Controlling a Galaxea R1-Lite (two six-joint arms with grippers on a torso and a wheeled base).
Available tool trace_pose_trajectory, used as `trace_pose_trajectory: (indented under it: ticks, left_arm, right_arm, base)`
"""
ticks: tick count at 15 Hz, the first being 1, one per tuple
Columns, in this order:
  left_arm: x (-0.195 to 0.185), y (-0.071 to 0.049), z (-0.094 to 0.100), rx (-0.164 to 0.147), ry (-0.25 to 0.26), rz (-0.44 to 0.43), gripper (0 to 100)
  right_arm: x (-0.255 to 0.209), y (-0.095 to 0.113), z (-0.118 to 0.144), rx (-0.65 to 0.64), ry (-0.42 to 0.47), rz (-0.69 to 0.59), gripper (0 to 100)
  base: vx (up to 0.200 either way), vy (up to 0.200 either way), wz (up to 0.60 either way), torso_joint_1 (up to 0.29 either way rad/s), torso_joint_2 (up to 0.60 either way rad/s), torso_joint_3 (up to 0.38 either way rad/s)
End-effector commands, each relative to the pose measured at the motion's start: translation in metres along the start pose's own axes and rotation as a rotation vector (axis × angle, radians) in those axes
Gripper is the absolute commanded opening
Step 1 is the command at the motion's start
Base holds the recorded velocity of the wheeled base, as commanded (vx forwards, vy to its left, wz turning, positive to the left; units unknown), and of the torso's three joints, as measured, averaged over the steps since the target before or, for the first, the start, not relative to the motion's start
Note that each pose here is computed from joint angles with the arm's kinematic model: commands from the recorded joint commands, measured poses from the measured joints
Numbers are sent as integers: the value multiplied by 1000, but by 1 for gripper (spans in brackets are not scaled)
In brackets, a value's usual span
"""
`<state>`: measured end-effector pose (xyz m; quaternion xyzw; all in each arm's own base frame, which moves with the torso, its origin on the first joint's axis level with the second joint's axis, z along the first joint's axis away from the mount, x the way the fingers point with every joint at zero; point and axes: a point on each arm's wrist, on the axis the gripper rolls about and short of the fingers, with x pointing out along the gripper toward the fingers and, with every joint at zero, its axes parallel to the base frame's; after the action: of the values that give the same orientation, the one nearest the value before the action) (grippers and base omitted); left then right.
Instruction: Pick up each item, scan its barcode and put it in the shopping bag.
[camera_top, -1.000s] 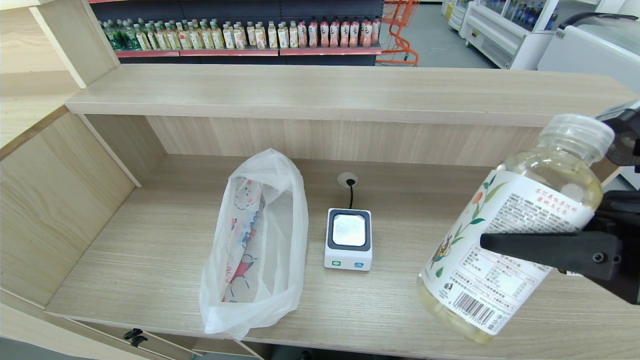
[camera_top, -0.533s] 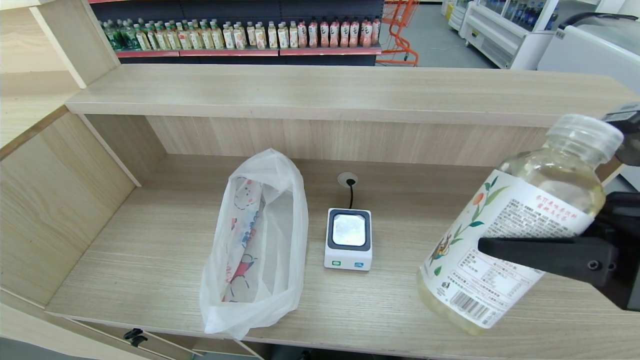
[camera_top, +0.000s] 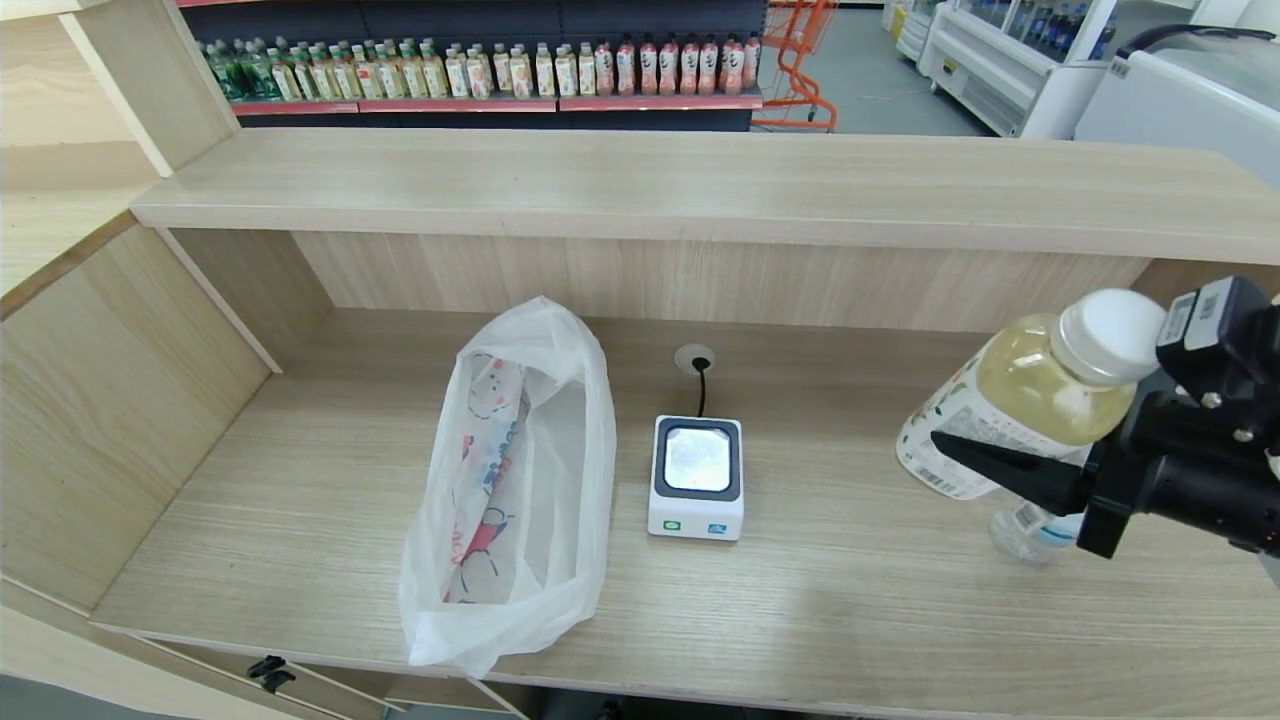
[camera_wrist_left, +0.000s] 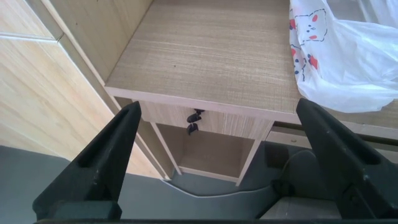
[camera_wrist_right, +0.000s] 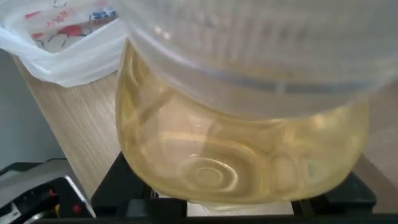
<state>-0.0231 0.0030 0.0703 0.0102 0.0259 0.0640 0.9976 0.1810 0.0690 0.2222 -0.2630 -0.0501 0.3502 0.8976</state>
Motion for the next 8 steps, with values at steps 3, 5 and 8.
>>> trace_pose_trajectory:
  ticks: [3, 5, 8]
  left_arm:
    - [0, 0, 0, 0, 0, 0, 100]
    - [0, 0, 0, 0, 0, 0, 100]
    - [0, 0, 0, 0, 0, 0, 100]
  right_arm:
    - [56, 4, -13, -224, -149, 246, 0]
    - [80, 3, -22, -317, -226, 351, 0]
    - [108, 3, -44, -388, -273, 437, 0]
  base:
    - [0, 0, 0, 0, 0, 0]
    - [0, 0, 0, 0, 0, 0]
    - [0, 0, 0, 0, 0, 0]
